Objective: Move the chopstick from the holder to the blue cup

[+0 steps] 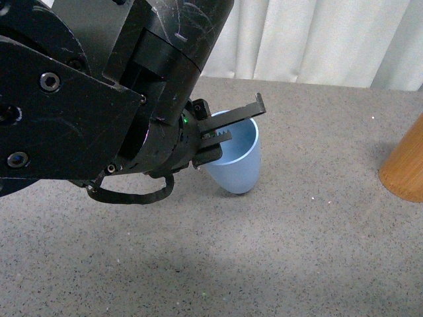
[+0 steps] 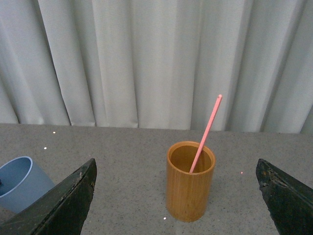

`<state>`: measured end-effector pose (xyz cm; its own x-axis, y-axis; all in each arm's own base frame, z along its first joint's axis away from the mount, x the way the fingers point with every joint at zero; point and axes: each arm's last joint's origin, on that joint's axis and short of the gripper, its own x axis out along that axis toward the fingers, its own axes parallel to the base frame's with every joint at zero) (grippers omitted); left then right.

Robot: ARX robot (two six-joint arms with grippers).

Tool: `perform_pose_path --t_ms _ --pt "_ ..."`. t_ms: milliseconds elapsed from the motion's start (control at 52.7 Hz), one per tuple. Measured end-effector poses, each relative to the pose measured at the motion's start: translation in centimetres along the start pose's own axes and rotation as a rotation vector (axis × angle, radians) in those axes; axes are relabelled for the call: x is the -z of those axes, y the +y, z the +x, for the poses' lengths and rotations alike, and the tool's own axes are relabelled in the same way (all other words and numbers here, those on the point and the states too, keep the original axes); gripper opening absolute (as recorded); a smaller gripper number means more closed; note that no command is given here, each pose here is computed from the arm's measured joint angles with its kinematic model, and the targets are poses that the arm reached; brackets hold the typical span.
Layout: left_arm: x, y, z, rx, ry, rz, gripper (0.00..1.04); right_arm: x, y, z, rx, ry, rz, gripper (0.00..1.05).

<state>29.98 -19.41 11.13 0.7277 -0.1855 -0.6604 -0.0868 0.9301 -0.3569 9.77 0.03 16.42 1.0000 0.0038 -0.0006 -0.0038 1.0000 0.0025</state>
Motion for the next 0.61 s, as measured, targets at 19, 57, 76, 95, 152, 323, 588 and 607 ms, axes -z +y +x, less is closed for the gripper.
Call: perform_pose_path --t_ms 19,57,76,95,152,323,588,607 --pt "0.00 0.00 0.00 0.000 0.000 -0.001 0.04 0.00 0.00 0.00 0.000 0.000 0.000 0.95" --pt "0.01 -0.04 -0.01 0.004 0.003 -0.001 0.04 0.00 0.00 0.00 0.000 0.000 0.000 0.95" --pt "0.01 -0.05 -0.01 0.005 0.004 -0.005 0.06 0.00 0.00 0.00 0.000 0.000 0.000 0.95" --pt "0.02 -0.06 -0.01 0.006 0.004 -0.004 0.08 0.00 0.00 0.00 0.000 0.000 0.000 0.95" --pt "-0.01 -0.16 -0.02 0.009 0.003 -0.005 0.17 0.00 0.00 0.00 0.000 0.000 0.000 0.95" --pt "-0.30 -0.55 -0.04 0.018 -0.003 -0.006 0.43 0.00 0.00 0.00 0.000 0.000 0.000 0.95" --pt "-0.61 -0.85 -0.50 0.028 0.000 -0.010 0.86 0.00 0.00 0.00 0.000 0.000 0.000 0.95" --pt "-0.67 -0.84 -0.55 0.028 -0.001 -0.011 0.88 0.00 0.00 0.00 0.000 0.000 0.000 0.95"
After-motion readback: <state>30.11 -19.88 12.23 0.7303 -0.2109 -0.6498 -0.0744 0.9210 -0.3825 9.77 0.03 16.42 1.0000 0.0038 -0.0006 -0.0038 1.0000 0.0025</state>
